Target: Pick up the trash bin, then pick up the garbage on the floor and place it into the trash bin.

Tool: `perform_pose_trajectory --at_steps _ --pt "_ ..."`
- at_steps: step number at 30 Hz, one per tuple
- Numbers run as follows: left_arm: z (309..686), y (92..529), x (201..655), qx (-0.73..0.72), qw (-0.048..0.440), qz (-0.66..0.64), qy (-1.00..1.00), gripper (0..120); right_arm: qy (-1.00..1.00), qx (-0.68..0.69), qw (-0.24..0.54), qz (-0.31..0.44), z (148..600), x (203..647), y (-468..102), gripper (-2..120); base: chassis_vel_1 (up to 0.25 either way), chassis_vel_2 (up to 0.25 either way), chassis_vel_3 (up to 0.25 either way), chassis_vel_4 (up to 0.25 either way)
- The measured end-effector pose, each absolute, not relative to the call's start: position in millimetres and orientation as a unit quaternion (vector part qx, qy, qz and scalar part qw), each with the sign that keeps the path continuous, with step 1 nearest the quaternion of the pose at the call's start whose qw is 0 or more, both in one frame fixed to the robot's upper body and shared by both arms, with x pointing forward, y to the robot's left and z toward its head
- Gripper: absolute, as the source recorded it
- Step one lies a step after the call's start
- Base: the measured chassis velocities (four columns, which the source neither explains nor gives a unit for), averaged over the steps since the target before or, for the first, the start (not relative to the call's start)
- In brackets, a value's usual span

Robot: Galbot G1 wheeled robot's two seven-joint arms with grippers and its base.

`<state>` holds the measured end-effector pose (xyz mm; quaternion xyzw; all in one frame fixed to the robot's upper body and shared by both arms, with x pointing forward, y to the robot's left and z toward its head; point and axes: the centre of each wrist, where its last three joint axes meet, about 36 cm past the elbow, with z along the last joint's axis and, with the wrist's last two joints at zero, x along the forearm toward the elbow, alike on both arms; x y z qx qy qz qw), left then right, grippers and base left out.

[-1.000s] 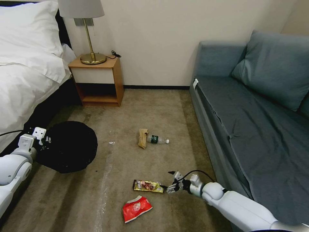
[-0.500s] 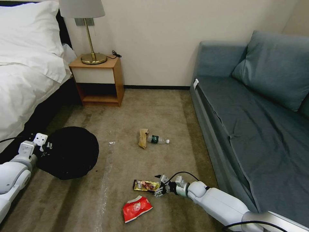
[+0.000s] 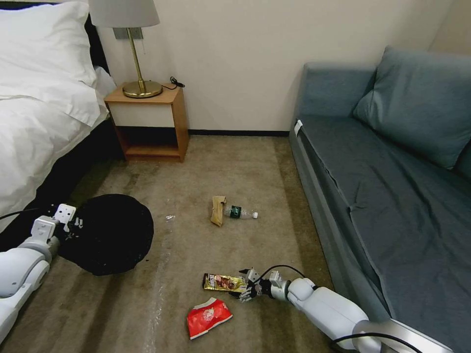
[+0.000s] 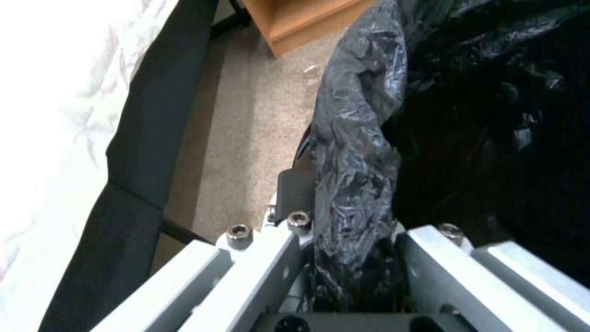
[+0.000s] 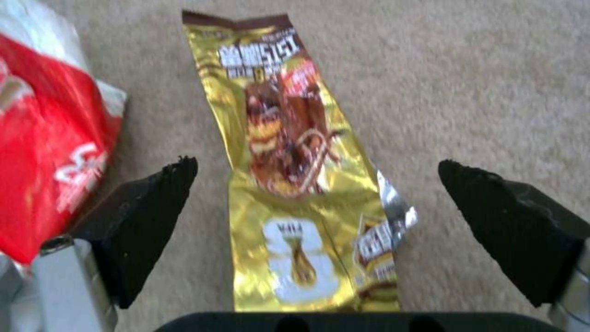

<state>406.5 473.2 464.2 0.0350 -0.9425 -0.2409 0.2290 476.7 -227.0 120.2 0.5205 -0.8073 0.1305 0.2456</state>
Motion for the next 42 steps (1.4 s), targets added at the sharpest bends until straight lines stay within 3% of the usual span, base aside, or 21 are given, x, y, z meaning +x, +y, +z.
perform_pose_trajectory --at_steps 11,12,13,19,23,26,30,33,37,42 --pt "463.8 472.5 407.3 0.032 0.229 -0.241 -0.942 2 -0.798 0.526 0.245 0.162 106.2 480.0 -249.9 99 0.0 0.0 0.0 0.0" --pt "463.8 472.4 407.3 0.031 0.229 -0.241 -0.943 2 -0.795 0.534 0.237 0.163 101.2 484.2 -251.1 88 0.0 0.0 0.0 0.0" --pt "463.8 472.4 407.3 0.031 0.229 -0.241 -0.943 2 -0.795 0.534 0.237 0.163 101.2 484.2 -251.1 88 0.0 0.0 0.0 0.0" --pt "465.9 475.2 408.5 0.033 0.225 -0.242 -0.943 2 -0.792 0.544 0.249 0.124 91.9 475.0 -242.7 60 0.0 0.0 0.0 0.0" --pt "468.3 476.0 410.4 0.033 0.223 -0.242 -0.944 2 -0.788 0.553 0.244 0.117 93.3 476.8 -242.1 52 0.0 0.0 0.0 0.0" --pt "473.2 478.2 415.2 0.036 0.219 -0.244 -0.944 2 -0.793 0.551 0.233 0.117 96.6 482.5 -247.3 33 0.0 0.0 0.0 0.0" --pt "473.7 477.7 415.9 0.036 0.22 -0.244 -0.944 2 -0.796 0.549 0.225 0.117 98.1 485.1 -247.3 23 0.0 0.0 0.0 0.0" --pt "472.8 476.4 416.3 0.036 0.221 -0.244 -0.944 2 -0.803 0.547 0.204 0.119 105.3 496.9 -245.8 8 0.0 0.0 0.0 0.0" --pt "471.4 473.9 415.6 0.034 0.221 -0.242 -0.944 2 -0.809 0.546 0.179 0.122 116.6 513.6 -244.1 0 0.0 0.0 0.0 0.0" --pt "469.2 474.3 415.3 0.035 0.223 -0.241 -0.944 2 -0.815 0.544 0.147 0.133 136.6 540.0 -246.4 0 0.0 0.0 0.0 0.0"
